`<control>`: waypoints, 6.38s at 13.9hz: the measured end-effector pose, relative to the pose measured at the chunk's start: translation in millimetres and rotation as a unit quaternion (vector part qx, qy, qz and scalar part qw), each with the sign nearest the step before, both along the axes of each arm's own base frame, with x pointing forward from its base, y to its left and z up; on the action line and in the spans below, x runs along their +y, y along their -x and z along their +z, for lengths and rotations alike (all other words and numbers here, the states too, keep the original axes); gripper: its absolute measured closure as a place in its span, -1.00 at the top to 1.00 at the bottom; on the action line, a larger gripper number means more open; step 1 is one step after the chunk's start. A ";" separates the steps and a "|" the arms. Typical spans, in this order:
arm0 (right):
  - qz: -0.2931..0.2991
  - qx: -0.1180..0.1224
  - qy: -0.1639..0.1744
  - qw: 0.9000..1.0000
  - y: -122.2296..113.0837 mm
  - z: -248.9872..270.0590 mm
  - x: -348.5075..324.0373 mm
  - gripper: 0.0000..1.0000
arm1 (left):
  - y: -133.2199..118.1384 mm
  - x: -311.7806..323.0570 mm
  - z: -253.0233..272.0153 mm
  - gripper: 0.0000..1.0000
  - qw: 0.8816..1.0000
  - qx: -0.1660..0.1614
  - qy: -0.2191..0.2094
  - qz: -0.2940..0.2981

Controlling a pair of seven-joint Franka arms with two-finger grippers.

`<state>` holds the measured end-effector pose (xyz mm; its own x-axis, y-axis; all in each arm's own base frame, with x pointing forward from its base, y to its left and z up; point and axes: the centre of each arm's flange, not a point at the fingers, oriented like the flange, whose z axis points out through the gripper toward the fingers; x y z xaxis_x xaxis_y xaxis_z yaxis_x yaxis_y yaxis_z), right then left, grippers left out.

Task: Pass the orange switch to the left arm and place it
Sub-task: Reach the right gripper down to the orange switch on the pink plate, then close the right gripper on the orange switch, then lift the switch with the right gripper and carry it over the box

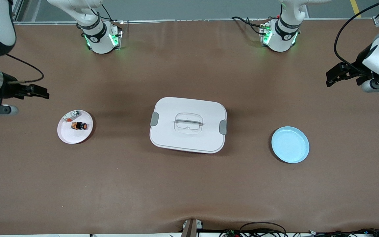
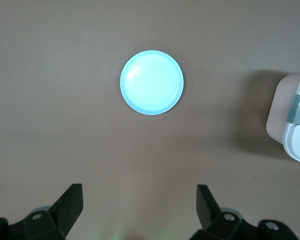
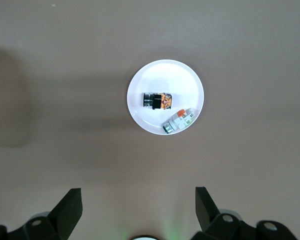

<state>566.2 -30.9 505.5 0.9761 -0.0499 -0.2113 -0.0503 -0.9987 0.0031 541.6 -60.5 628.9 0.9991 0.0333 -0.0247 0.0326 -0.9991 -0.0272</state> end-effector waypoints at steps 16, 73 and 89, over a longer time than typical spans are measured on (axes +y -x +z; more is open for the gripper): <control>-0.022 -0.045 0.002 0.999 -4.7 -240.0 -11.3 1.00 | -2.8 0.5 -6.1 1.00 1.000 0.006 -0.001 0.000; -0.080 0.076 0.061 0.992 -3.5 -115.4 136.2 0.45 | -3.6 -0.3 -8.4 1.00 1.000 0.008 -0.001 0.000; -0.422 0.181 -0.090 0.883 46.6 -53.0 469.1 0.45 | -4.2 -27.6 -27.6 1.00 0.999 0.014 0.050 -0.013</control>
